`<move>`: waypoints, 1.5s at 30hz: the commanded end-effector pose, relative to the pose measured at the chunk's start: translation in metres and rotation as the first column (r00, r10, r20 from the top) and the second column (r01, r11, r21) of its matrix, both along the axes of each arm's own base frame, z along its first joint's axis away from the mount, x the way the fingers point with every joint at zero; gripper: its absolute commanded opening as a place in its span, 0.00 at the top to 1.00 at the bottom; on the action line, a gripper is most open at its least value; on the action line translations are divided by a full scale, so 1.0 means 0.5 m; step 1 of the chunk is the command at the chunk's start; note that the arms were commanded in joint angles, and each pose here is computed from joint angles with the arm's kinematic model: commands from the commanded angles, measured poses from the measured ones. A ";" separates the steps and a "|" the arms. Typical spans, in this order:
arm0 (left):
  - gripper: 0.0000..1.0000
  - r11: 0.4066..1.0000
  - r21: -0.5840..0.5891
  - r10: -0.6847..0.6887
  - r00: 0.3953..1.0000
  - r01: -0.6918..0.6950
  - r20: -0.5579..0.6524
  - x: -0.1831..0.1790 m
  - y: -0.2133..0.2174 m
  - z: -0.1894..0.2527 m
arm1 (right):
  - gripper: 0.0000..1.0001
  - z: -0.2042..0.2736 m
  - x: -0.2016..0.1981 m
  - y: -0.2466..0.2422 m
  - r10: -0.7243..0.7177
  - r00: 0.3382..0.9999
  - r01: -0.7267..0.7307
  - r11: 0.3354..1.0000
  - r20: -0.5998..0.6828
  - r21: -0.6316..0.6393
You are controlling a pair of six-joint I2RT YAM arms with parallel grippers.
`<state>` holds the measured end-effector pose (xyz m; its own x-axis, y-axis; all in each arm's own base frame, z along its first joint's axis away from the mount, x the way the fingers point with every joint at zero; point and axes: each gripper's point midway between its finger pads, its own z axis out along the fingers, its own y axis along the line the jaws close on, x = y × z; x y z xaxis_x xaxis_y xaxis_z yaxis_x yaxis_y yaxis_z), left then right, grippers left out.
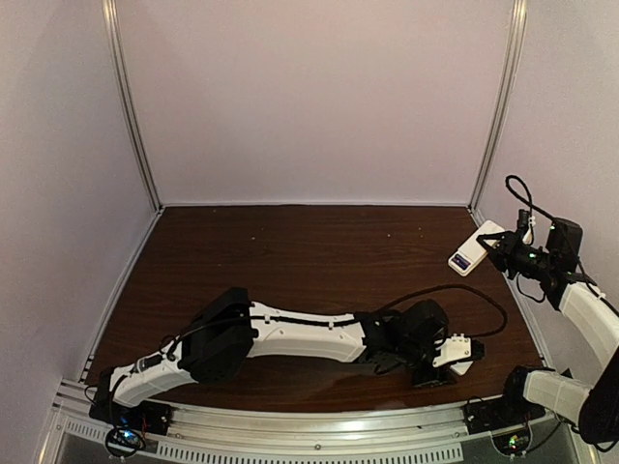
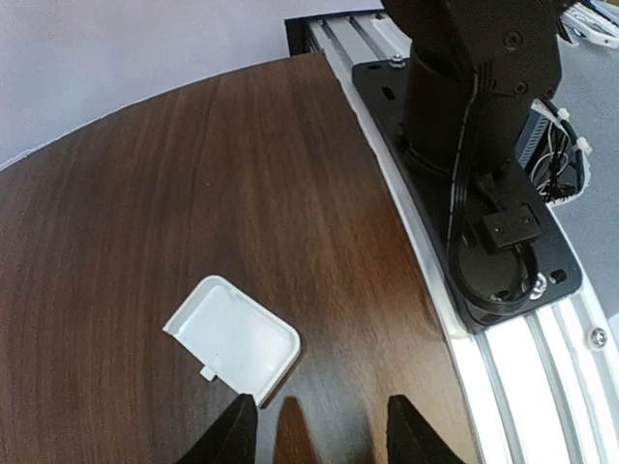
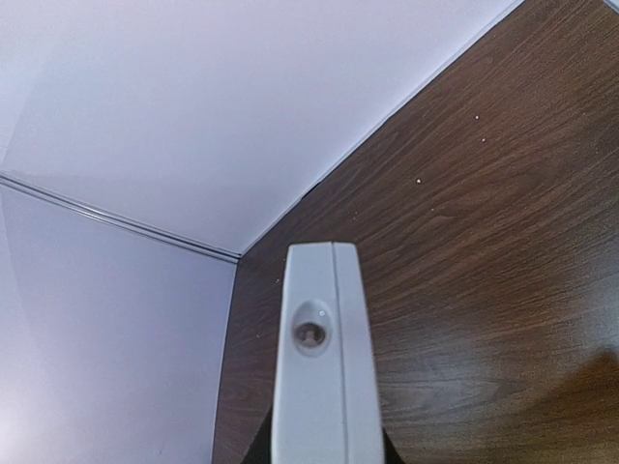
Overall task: Load the batteries into the remote control
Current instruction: Pick up the battery cover from the center of the board.
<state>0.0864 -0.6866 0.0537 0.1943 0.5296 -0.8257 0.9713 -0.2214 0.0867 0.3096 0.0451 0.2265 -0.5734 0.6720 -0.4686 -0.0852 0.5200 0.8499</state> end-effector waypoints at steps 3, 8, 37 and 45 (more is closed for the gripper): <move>0.55 0.994 -0.075 -0.078 0.996 0.082 0.050 -0.013 -0.033 -0.002 | 1.00 0.032 -0.001 0.001 0.016 0.998 -0.015 1.000 0.064 -0.018; 0.55 0.995 -0.075 -0.055 0.998 0.058 0.043 -0.003 -0.044 -0.024 | 1.00 0.032 -0.002 0.004 0.020 0.998 -0.020 1.000 0.067 -0.006; 0.94 0.997 0.010 0.081 0.996 -0.081 -0.042 0.095 0.067 -0.019 | 1.00 0.034 -0.004 0.008 0.031 0.997 -0.032 0.999 0.077 0.010; 0.95 0.991 0.084 -0.064 0.925 0.102 -0.374 -0.007 0.283 0.022 | 1.00 0.034 -0.010 0.016 0.044 0.995 -0.047 0.998 0.086 0.029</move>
